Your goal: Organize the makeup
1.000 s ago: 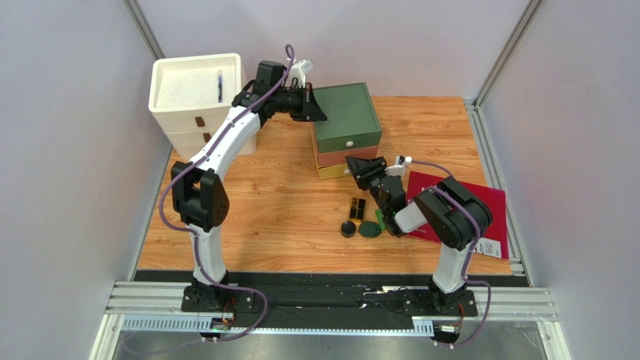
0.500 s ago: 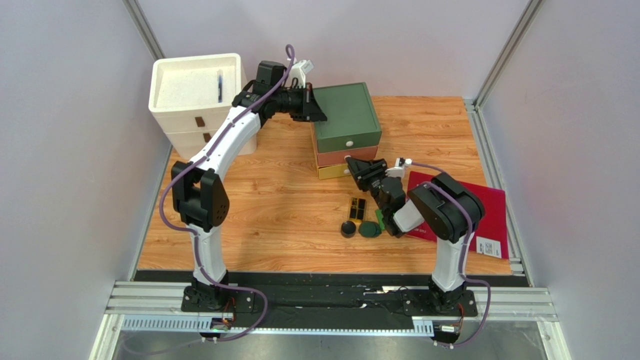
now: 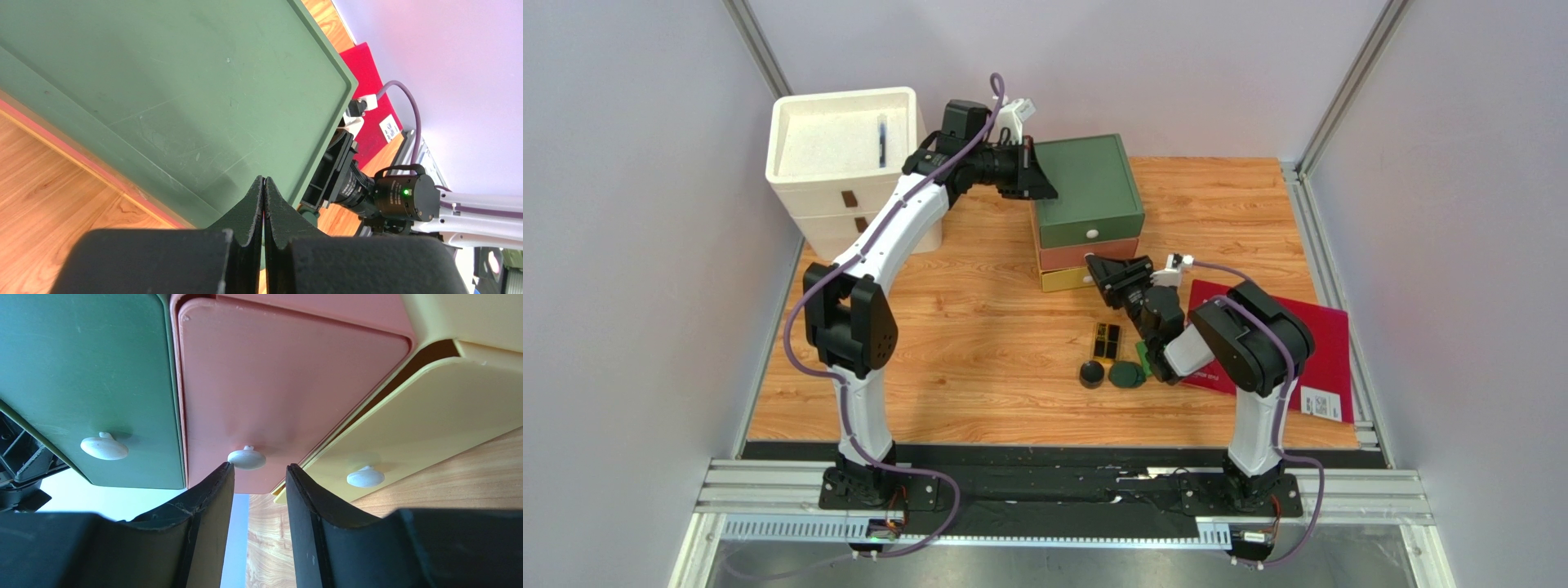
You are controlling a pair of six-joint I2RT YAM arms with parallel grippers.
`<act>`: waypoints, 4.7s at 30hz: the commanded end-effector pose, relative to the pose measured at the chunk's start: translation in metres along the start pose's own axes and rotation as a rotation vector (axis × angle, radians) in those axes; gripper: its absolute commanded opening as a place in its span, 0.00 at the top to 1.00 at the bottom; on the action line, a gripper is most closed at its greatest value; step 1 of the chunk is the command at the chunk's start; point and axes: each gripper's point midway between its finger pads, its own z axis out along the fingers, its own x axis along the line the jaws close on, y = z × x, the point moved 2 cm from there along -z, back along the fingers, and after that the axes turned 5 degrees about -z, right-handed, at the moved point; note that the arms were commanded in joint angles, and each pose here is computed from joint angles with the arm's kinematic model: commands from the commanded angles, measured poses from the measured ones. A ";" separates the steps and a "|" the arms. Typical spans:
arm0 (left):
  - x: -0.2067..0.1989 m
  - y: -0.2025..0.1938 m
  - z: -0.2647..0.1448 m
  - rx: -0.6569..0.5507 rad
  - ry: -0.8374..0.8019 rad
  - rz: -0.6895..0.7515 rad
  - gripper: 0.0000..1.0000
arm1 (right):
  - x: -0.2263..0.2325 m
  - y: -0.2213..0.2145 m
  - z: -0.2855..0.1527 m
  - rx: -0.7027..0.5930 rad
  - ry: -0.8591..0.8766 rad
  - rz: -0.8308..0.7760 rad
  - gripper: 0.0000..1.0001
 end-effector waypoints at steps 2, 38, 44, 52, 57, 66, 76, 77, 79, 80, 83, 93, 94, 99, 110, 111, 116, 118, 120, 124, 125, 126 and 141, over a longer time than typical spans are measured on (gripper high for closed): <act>0.003 -0.002 0.001 0.014 -0.019 0.014 1.00 | 0.037 0.011 0.004 -0.037 0.135 0.004 0.58; 0.009 -0.012 0.004 0.055 -0.016 0.002 1.00 | 0.044 0.020 0.022 -0.067 0.190 -0.007 0.69; 0.011 -0.013 0.005 0.060 -0.008 0.002 1.00 | 0.041 0.013 0.028 -0.033 0.187 -0.003 0.72; 0.010 -0.013 0.005 0.059 -0.010 -0.002 1.00 | 0.035 0.017 0.021 -0.049 0.172 0.019 1.00; 0.011 -0.012 0.005 0.057 -0.004 -0.008 1.00 | 0.036 0.015 0.010 -0.025 0.159 0.022 1.00; 0.010 -0.007 0.009 0.051 -0.013 -0.021 1.00 | 0.035 0.001 -0.027 0.038 0.110 -0.004 1.00; 0.008 -0.005 0.011 0.050 -0.036 -0.027 1.00 | 0.031 -0.025 -0.054 0.093 0.058 0.014 1.00; 0.007 -0.005 0.011 0.051 -0.039 -0.021 1.00 | 0.030 -0.027 -0.056 0.097 0.049 0.020 1.00; 0.007 -0.005 0.011 0.051 -0.042 -0.022 1.00 | 0.030 -0.026 -0.060 0.082 0.039 0.019 1.00; 0.006 -0.005 0.011 0.052 -0.046 -0.022 1.00 | 0.023 -0.028 -0.064 0.090 0.007 0.017 1.00; 0.007 -0.006 0.012 0.057 -0.048 -0.024 1.00 | 0.022 -0.024 -0.067 0.077 -0.011 0.006 0.99; 0.008 -0.007 0.013 0.059 -0.049 -0.020 1.00 | 0.033 -0.032 -0.068 0.174 -0.087 -0.073 0.69; 0.008 -0.007 0.013 0.060 -0.048 -0.021 1.00 | 0.035 -0.033 -0.069 0.190 -0.096 -0.086 0.66; 0.008 -0.007 0.012 0.060 -0.048 -0.017 1.00 | 0.045 -0.027 -0.081 0.229 -0.171 -0.208 0.50; 0.009 -0.010 0.012 0.074 -0.044 -0.012 1.00 | 0.037 -0.013 -0.122 0.274 -0.289 -0.335 0.40; 0.010 -0.010 0.012 0.074 -0.042 -0.012 1.00 | 0.039 -0.012 -0.123 0.285 -0.292 -0.362 0.40; 0.010 -0.013 0.012 0.081 -0.044 -0.016 1.00 | 0.041 -0.010 -0.132 0.453 -0.322 -0.689 0.41; 0.012 -0.014 0.013 0.086 -0.044 -0.020 1.00 | 0.036 -0.016 -0.137 0.542 -0.341 -0.769 0.43; 0.012 -0.015 0.013 0.089 -0.044 -0.021 1.00 | 0.040 -0.021 -0.131 0.599 -0.327 -0.882 0.35; 0.013 -0.017 0.014 0.096 -0.045 -0.028 1.00 | 0.026 -0.047 -0.138 0.775 -0.373 -1.069 0.25; 0.013 -0.016 0.014 0.095 -0.046 -0.026 1.00 | 0.023 -0.054 -0.138 0.801 -0.376 -1.086 0.24; 0.013 -0.017 0.014 0.098 -0.045 -0.027 1.00 | 0.018 -0.066 -0.140 0.845 -0.375 -1.107 0.25; 0.014 -0.024 0.013 0.112 -0.046 -0.032 1.00 | -0.023 -0.105 -0.159 1.036 -0.474 -1.322 0.27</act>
